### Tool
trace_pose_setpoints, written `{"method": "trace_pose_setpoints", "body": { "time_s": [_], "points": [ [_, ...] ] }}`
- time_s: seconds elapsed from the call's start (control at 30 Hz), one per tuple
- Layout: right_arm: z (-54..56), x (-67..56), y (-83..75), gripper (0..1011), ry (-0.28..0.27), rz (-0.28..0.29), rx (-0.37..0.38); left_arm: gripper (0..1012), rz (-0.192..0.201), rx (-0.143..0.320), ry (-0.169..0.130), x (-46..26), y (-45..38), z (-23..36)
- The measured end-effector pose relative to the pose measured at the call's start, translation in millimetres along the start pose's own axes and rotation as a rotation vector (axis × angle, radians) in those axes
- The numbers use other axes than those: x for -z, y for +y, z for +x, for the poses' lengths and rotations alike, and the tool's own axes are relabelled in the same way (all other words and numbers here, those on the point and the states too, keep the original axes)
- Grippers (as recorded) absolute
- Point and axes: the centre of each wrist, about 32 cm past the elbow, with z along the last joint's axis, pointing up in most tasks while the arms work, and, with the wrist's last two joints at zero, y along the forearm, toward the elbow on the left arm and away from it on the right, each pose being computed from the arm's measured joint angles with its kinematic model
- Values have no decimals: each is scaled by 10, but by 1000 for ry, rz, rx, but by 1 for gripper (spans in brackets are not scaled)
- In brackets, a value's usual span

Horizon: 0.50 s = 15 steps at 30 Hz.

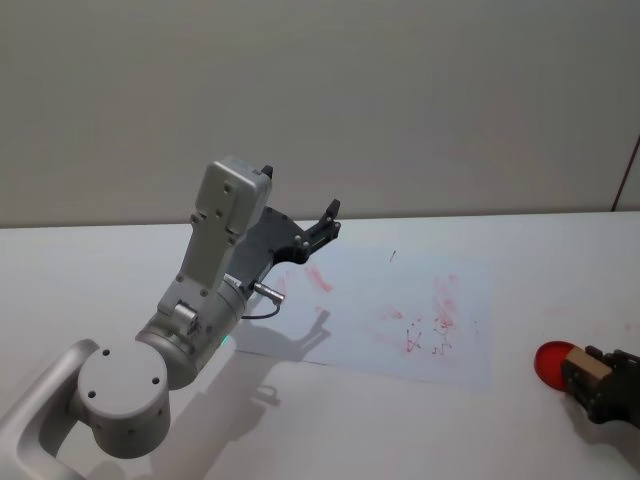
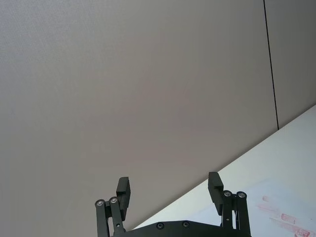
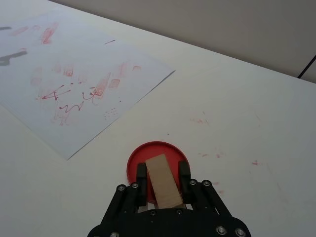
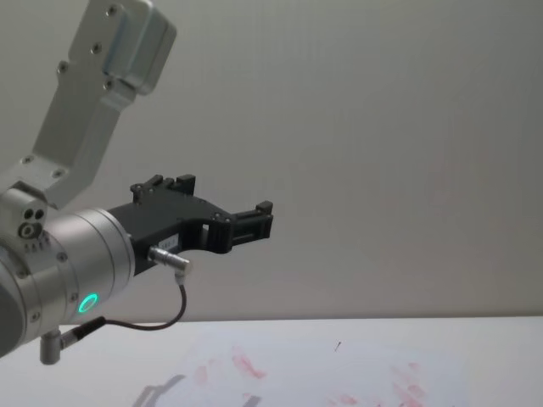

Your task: Use the one hand to pick up the stamp and affix it onto the A4 paper.

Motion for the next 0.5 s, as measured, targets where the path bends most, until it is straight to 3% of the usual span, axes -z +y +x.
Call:
{"method": "trace_pose_setpoints", "body": {
  "time_s": [0.2,0.5],
  "points": [
    [0,0,4,224,0,-1,-2,1001,0,0,0,0,0,0],
    [-1,-3,8,219,-1,1,-4,1001,0,0,0,0,0,0]
  ]
}}
